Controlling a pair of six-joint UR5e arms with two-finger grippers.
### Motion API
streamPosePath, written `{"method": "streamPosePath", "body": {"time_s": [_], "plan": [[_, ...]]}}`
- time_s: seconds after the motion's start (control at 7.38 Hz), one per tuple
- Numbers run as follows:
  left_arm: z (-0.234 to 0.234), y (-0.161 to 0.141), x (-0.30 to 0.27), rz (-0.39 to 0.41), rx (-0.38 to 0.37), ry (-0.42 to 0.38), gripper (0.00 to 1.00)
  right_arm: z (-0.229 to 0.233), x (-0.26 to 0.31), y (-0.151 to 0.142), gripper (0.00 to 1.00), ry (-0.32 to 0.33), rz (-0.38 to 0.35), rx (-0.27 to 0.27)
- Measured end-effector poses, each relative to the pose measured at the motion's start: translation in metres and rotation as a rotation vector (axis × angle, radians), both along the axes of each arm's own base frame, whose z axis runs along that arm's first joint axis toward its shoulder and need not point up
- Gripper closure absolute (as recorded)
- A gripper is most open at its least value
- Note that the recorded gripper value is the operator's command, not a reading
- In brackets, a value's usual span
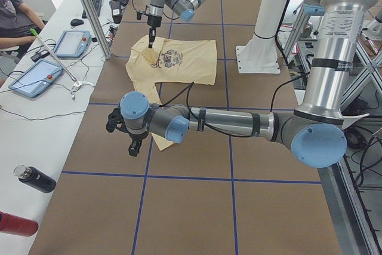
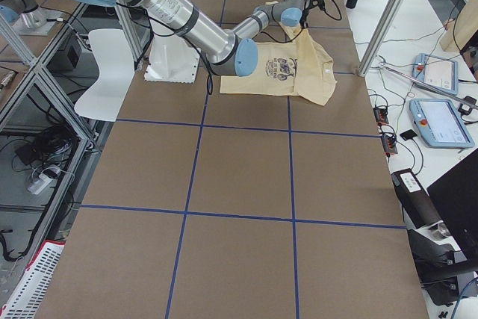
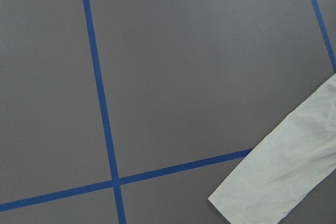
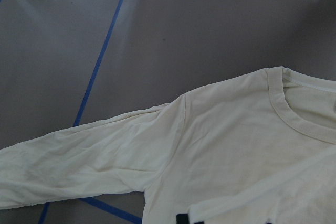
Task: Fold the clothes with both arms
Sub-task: 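Grasp the cuff with the right gripper and fold it across toward the collar, then release the sleeve near the collar and lift the right gripper away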
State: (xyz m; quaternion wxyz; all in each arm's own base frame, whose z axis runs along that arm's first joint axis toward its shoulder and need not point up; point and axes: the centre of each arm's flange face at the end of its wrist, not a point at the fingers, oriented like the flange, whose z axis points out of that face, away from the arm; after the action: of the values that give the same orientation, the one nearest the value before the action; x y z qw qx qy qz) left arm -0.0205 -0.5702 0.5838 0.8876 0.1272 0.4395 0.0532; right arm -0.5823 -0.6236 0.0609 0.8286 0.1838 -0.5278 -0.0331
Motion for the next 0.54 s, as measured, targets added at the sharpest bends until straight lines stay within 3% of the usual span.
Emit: {"method": "streamPosePath", "body": {"time_s": [0.14,0.27,0.54], "plan": [[0.006,-0.003,0.0,0.0,0.003,0.0,0.0,0.002,-0.014,-0.001,0.92,0.025,0.02,-0.002],[0.011,-0.01,0.0,0.0,0.005,0.0,0.0,0.006,-0.027,-0.001,0.01,0.051,0.039,-0.003],[0.016,-0.02,0.001,0.0,0.005,0.0,0.0,0.004,-0.045,0.002,0.01,0.078,0.073,-0.003]]}}
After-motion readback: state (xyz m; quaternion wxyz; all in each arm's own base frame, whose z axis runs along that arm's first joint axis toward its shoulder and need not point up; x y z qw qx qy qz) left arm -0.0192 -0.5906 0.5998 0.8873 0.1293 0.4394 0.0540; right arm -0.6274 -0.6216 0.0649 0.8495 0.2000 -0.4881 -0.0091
